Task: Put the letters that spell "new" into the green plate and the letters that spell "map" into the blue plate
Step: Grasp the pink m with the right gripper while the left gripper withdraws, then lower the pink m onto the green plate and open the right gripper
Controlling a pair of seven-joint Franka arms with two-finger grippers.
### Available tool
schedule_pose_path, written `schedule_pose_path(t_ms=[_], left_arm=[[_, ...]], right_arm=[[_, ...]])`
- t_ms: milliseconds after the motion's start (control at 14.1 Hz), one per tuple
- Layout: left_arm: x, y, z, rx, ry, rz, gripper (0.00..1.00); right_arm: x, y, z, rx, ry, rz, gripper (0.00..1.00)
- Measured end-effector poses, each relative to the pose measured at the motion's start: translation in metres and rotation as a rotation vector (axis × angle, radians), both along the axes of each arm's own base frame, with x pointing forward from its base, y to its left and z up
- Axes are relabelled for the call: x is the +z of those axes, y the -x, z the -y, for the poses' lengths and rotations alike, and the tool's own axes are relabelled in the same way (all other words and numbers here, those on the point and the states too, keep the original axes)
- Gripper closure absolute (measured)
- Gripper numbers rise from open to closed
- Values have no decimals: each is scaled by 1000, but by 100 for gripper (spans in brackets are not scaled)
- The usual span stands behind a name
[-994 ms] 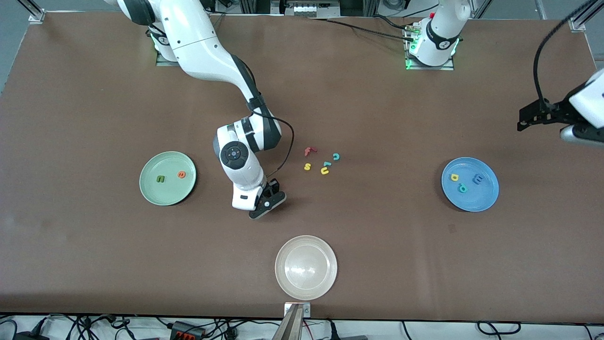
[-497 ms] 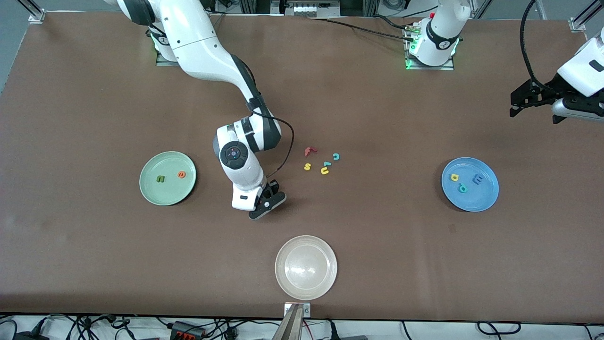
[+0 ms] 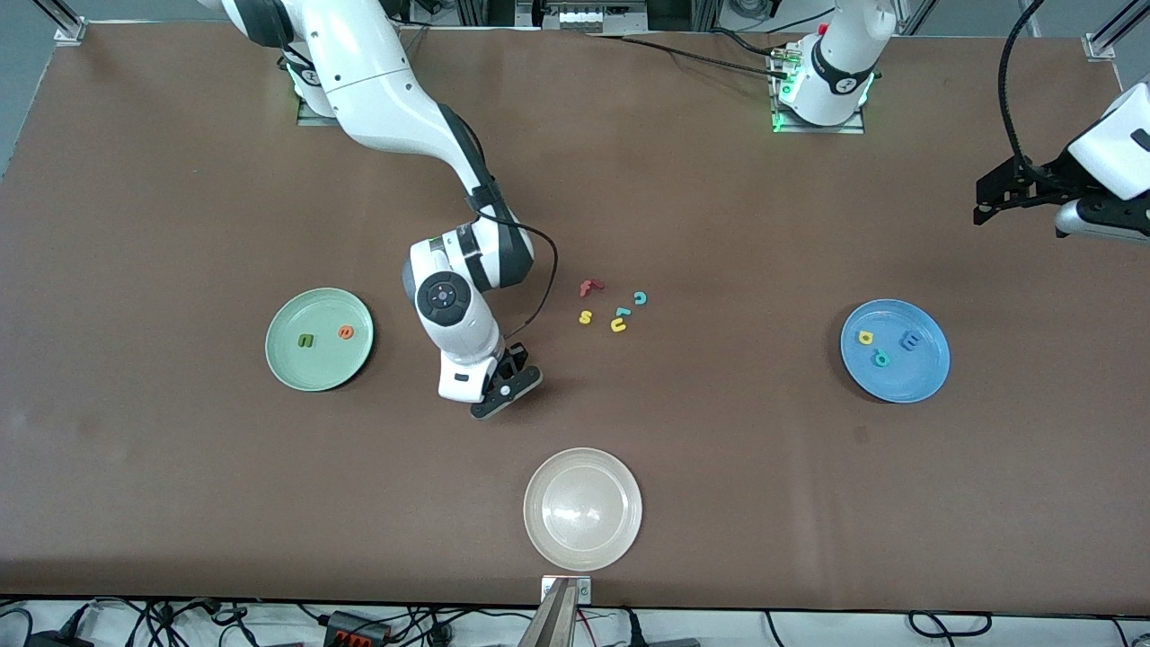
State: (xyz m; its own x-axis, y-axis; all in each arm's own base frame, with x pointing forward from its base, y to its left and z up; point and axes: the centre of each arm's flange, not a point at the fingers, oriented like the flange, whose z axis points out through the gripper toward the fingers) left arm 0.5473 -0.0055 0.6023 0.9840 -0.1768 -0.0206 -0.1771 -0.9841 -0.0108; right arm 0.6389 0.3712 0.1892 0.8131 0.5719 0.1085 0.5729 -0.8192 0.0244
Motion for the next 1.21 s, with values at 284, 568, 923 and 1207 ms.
schedule_pose_path(t_ms=[284,568,923,1207], left_arm=[[-4,-5,2,-1,1,14,0],[-7,-6,-5,11,1,19,0],[-7,-6,-5,11,2,19,0],[-8,-6,-5,12,2,18,0]], right_arm=[[60,-27,88,-113,114,-135,73],[69,-38,222,-198,177,-241,73],[60,-3,289,-272,157,-336,73],[47,16,295,-285,155,-380,73]])
